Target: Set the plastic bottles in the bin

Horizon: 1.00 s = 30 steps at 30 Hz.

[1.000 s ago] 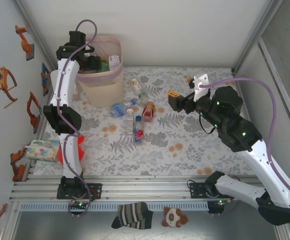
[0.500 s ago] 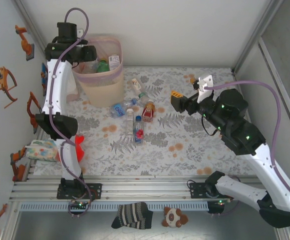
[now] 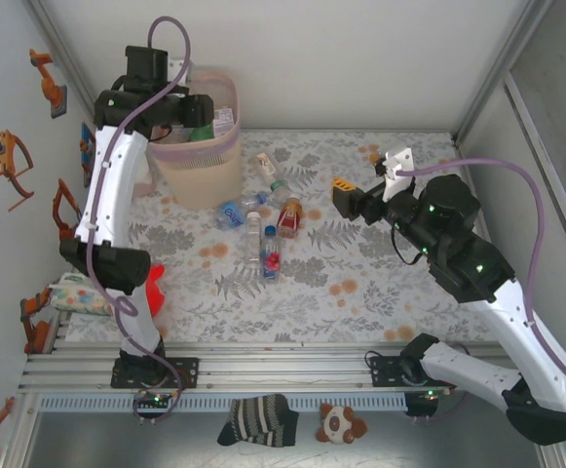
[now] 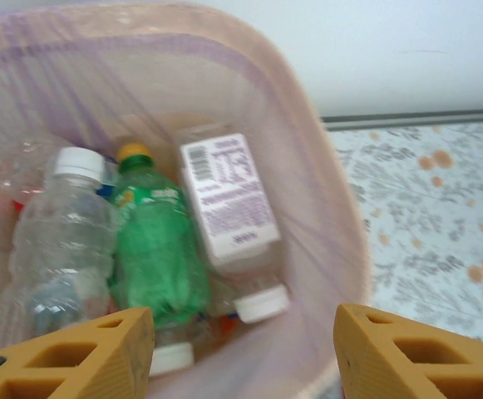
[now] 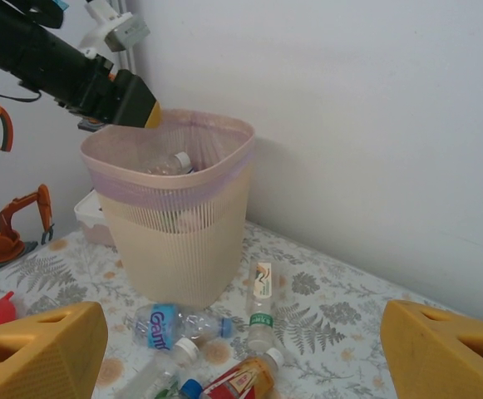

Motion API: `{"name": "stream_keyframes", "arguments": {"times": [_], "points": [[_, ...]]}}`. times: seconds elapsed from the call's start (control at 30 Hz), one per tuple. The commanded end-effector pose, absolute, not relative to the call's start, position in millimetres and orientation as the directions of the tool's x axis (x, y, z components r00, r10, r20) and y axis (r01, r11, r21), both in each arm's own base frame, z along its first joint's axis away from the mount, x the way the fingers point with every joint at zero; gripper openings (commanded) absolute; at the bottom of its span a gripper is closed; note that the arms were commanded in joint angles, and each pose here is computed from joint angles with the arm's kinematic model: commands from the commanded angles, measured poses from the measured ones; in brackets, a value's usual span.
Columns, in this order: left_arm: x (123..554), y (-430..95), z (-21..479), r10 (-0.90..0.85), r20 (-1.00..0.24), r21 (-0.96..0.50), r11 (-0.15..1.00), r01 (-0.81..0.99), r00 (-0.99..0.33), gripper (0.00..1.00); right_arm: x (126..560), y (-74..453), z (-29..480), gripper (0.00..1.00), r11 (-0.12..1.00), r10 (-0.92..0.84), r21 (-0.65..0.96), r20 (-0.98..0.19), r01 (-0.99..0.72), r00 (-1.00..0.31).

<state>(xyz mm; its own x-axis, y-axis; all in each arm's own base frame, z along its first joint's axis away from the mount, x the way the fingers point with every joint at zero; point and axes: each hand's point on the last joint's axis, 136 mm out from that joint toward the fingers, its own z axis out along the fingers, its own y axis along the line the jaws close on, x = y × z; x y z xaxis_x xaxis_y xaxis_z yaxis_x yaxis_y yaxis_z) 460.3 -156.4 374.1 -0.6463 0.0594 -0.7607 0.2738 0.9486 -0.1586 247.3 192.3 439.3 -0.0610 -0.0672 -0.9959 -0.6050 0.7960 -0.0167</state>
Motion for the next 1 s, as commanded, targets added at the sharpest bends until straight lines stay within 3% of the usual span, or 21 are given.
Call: {"name": "stream_keyframes", "arguments": {"times": [0.0, 0.37, 0.77, 0.97], "points": [[437, -171, 380, 0.096, -0.766, -0.154, 0.932, 0.327, -0.636, 0.58, 251, 188, 445, 0.85, 0.813, -0.035, -0.001, -0.998, -0.582, -0.047], [384, -195, 348, 0.105, -0.729, -0.177, 0.925, 0.335, -0.677, 0.59, 250, 189, 442, 0.85, 0.810, -0.044, -0.003, -0.997, -0.586, -0.056], [347, -212, 257, 0.091, -0.621, -0.165, 0.956, 0.244, -0.779, 0.59, 249, 190, 436, 0.85, 0.805, -0.042, 0.012, -0.996, -0.593, -0.077], [333, -230, 216, 0.115, -0.575, -0.154, 0.957, 0.245, -0.810, 0.64, 249, 193, 435, 0.85, 0.797, -0.043, 0.014, -0.996, -0.604, -0.080]]}}
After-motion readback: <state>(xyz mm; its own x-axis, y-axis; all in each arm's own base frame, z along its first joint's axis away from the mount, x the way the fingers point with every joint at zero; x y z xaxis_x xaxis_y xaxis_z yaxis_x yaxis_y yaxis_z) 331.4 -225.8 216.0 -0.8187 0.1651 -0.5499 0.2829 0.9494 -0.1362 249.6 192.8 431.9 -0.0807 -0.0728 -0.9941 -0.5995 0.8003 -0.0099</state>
